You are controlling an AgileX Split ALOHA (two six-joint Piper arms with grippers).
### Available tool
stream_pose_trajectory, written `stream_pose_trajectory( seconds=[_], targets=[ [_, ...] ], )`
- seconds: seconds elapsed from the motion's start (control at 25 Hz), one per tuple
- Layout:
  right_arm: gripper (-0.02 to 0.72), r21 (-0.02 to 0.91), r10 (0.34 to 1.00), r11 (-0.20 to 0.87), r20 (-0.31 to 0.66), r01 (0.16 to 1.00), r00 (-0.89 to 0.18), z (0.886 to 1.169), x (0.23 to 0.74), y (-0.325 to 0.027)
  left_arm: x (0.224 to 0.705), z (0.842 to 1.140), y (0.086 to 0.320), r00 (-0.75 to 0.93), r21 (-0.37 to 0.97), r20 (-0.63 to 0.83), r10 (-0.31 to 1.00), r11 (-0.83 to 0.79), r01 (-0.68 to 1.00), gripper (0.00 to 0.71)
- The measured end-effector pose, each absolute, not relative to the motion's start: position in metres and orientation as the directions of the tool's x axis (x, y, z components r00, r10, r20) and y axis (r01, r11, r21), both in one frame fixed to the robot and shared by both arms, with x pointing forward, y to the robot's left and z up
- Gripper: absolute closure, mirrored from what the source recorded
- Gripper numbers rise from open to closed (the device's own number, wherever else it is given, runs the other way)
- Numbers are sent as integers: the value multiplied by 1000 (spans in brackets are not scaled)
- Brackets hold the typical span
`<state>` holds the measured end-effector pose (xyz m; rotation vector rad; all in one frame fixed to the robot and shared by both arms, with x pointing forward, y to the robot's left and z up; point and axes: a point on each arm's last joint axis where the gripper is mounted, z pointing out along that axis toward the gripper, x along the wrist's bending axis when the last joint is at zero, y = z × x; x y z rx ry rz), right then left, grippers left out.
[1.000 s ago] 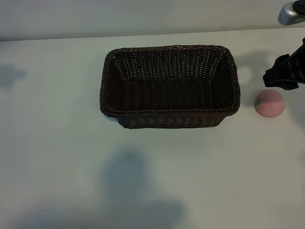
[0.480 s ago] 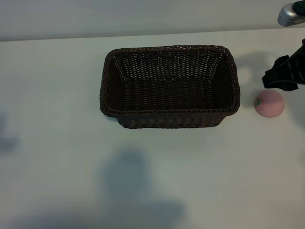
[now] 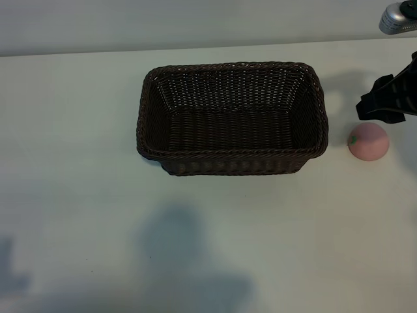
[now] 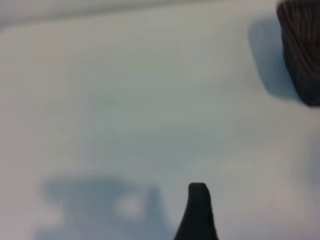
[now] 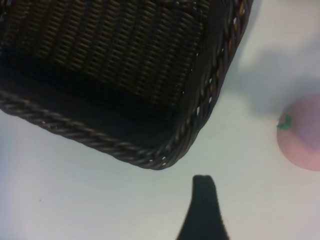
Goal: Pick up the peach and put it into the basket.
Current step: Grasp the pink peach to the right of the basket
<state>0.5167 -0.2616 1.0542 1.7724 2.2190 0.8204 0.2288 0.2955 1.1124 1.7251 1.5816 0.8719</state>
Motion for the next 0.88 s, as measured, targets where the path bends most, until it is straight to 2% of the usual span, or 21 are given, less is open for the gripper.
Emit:
stream_pose_trajectory(
  seconds=[0.24, 0.44, 0.88],
  targets=[
    [157, 523, 943, 135, 192, 841, -271, 1054, 517, -262, 215, 1074, 295, 57, 830, 37, 998, -63, 554, 117],
    [157, 523, 943, 135, 192, 841, -271, 1054, 517, -262, 221, 1046, 296, 49, 795, 21, 999, -47, 604, 118],
    [157, 523, 943, 135, 192, 841, -271, 1054, 517, -262, 225, 1040, 297, 37, 814, 23, 999, -40, 580, 118]
  ],
)
